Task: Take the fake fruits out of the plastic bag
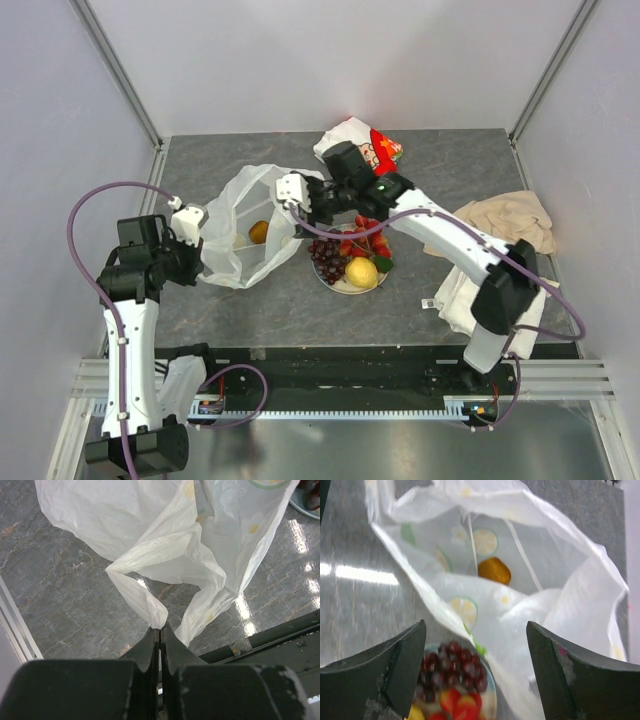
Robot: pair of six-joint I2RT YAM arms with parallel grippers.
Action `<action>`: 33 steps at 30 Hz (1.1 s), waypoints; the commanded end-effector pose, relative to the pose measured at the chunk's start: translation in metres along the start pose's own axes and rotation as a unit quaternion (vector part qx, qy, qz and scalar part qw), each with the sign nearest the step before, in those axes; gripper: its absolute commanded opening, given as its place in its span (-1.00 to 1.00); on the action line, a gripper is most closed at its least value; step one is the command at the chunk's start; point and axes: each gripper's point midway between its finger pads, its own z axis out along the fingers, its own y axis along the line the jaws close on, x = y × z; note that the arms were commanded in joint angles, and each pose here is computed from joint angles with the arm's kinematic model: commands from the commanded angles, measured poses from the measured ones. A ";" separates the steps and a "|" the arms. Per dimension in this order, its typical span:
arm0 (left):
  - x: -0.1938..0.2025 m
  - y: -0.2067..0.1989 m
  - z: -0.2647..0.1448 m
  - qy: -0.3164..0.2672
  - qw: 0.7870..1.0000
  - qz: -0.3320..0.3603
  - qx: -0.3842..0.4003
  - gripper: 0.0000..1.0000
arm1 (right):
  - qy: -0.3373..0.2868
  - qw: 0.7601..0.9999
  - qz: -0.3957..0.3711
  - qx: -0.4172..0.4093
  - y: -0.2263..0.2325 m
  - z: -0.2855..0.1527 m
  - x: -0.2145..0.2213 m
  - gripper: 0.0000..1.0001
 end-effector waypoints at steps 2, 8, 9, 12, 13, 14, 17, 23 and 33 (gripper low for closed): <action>-0.003 -0.001 -0.005 0.000 1.000 0.010 0.007 -0.97 | -0.089 0.994 0.062 0.030 -0.025 0.062 -0.038 0.73; -0.003 -0.007 -0.013 -0.005 1.000 0.010 0.010 -0.97 | -0.080 0.982 0.156 0.069 -0.053 0.119 -0.009 0.70; -0.002 -0.009 -0.015 -0.008 1.000 0.011 0.010 -0.97 | -0.072 0.979 0.177 0.071 -0.052 0.131 0.002 0.70; 0.002 -0.013 -0.015 -0.006 1.000 0.007 0.017 -0.97 | -0.064 0.977 0.181 0.093 -0.061 0.151 0.014 0.69; 0.003 -0.014 -0.015 -0.004 1.000 0.005 0.020 -0.97 | -0.064 0.976 0.182 0.098 -0.062 0.157 0.016 0.71; 0.005 -0.015 -0.014 -0.003 1.000 0.004 0.022 -0.97 | -0.052 0.976 0.187 0.101 -0.062 0.169 0.029 0.73; 0.006 -0.018 -0.015 0.000 1.000 -0.003 0.026 -0.97 | -0.023 0.971 0.199 0.128 -0.066 0.189 0.056 0.78; 0.010 -0.019 -0.017 0.008 1.000 -0.004 0.028 -0.97 | 0.004 0.973 0.184 0.137 -0.056 0.213 0.081 0.91; 0.013 -0.019 -0.020 0.011 1.000 0.003 0.023 -0.97 | 0.019 0.977 0.168 0.128 -0.040 0.229 0.088 0.65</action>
